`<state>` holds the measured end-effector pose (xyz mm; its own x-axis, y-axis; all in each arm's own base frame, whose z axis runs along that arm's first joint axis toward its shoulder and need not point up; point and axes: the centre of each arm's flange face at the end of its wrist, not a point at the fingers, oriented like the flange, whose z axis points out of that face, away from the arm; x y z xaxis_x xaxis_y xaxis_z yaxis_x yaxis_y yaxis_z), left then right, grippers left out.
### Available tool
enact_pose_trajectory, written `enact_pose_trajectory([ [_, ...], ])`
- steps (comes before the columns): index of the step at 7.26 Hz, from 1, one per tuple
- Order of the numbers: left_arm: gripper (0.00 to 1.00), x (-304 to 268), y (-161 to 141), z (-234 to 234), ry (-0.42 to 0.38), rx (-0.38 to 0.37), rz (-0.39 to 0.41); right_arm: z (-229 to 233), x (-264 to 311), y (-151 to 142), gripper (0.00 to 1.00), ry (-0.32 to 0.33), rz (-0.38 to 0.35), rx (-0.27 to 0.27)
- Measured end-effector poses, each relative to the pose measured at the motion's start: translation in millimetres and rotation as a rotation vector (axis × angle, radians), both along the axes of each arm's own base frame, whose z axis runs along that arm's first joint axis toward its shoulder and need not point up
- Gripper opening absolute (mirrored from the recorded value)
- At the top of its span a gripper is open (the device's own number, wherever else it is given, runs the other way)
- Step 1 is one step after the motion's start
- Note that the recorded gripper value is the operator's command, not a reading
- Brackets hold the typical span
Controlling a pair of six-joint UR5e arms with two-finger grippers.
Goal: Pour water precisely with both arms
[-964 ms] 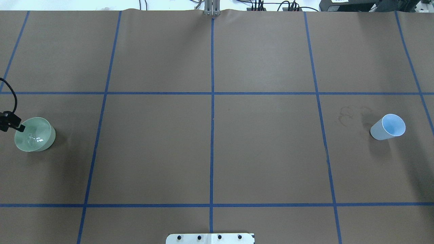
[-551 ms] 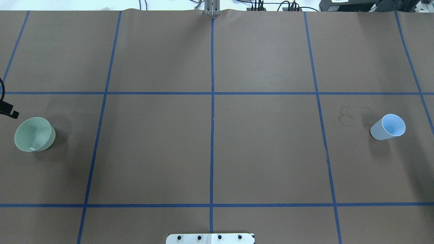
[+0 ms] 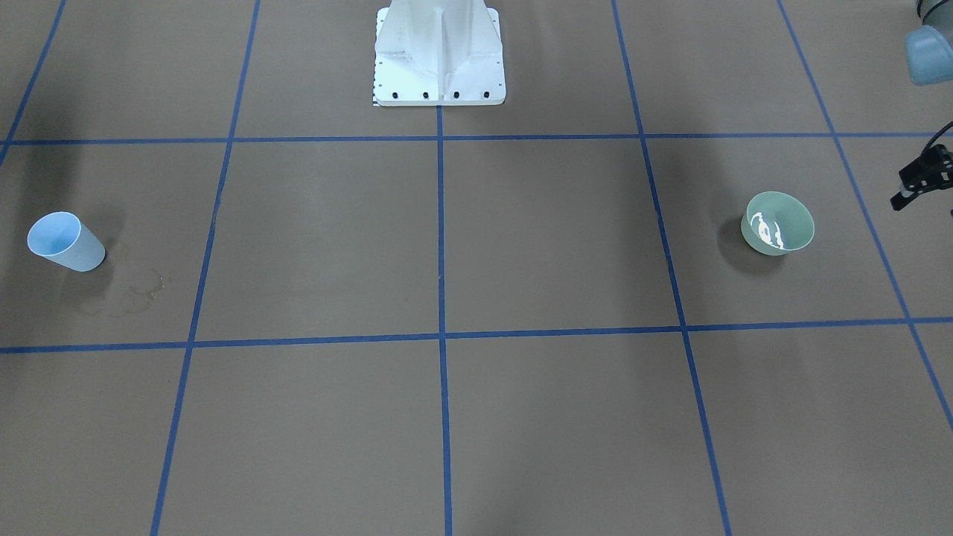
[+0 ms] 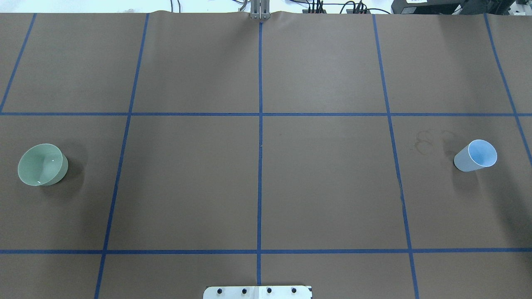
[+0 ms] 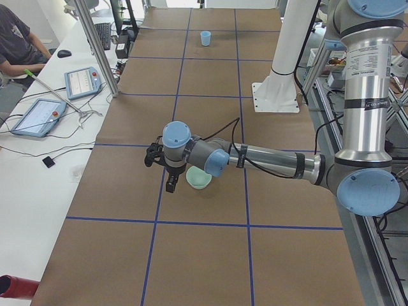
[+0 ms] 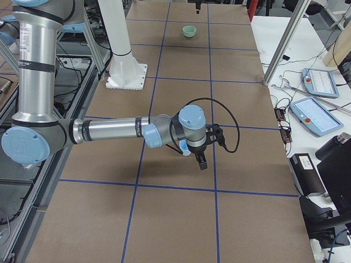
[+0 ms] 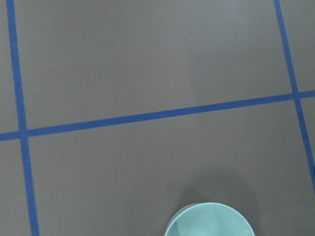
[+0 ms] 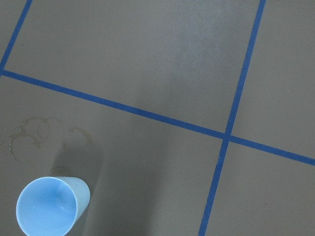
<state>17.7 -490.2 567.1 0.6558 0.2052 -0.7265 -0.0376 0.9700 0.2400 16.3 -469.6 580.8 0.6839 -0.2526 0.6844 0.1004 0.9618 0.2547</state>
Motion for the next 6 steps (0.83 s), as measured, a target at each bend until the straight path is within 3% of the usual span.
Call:
enact_pose_trajectory([
  [3,0.99,-22,1,33,-0.033,-0.077,0.014,-6,-11,-16,1.00,0.022,-0.024,-0.108],
  [6,0.99,-29,1,59,-0.041,-0.155,0.009,-9,-17,-24,1.00,0.035,-0.071,-0.144],
])
